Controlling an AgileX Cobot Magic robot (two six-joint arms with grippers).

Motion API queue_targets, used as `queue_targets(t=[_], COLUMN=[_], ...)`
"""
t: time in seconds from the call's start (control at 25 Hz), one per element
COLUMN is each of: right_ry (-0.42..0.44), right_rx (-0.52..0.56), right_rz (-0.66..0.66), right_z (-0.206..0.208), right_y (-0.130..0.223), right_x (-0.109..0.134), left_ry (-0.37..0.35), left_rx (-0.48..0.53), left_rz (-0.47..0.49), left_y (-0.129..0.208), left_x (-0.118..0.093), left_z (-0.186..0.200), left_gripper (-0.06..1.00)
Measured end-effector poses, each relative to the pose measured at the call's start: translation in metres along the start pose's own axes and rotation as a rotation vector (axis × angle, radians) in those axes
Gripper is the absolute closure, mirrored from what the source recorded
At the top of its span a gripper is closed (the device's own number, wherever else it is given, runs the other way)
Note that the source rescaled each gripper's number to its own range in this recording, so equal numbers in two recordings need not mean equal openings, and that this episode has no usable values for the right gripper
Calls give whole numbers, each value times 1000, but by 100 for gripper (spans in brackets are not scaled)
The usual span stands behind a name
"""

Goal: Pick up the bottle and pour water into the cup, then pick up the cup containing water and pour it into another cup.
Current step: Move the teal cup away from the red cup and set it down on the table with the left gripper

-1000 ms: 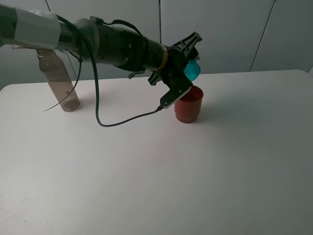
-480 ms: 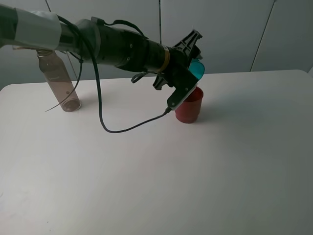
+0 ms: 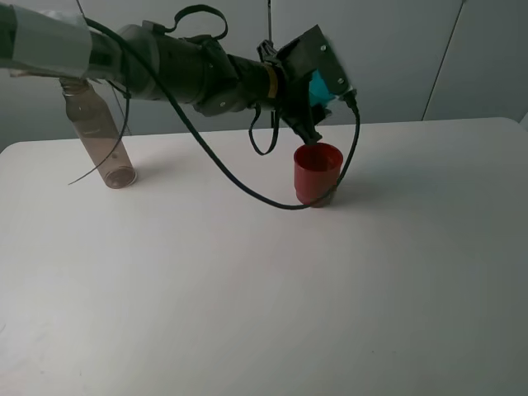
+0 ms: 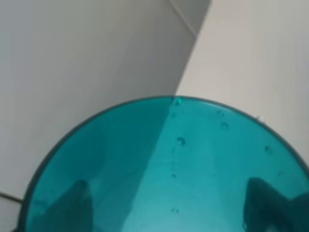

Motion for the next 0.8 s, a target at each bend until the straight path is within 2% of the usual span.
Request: queue_targets(t=[0.08,0.28,0.48,0.6,0.64,0.8], right_ry=[0,0,0,0,0,0], right_rx=[0,0,0,0,0,0], right_rz=[1,1,1,1,1,1], right_z=[0,0,0,0,0,0], right_y=[0,0,0,0,0,0], right_x=[0,0,0,0,0,0], left_ry=[-24,-71,-101,-110,-114,-140], left_rx=[5,-27,-53,-99,-142,-191], left_rz=[106,271,379,455,472,519], left_y=[6,30,65,90,95,119], left_x=[12,37,50,51,52,57], left_z=[3,19,35,46,51,66], left_gripper=[84,84,84,84,84,84])
Point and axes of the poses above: a point on each arm's last joint axis where the gripper is mounted, z pointing back along that axis away from the gripper, x along the wrist's bending axis when the last joint is at zero, y = z × x, the point moved 6 cm from there along -z, pointing out along that axis toward the gripper, and after that the axes turned 5 degrees about z, right-handed, at the moved point
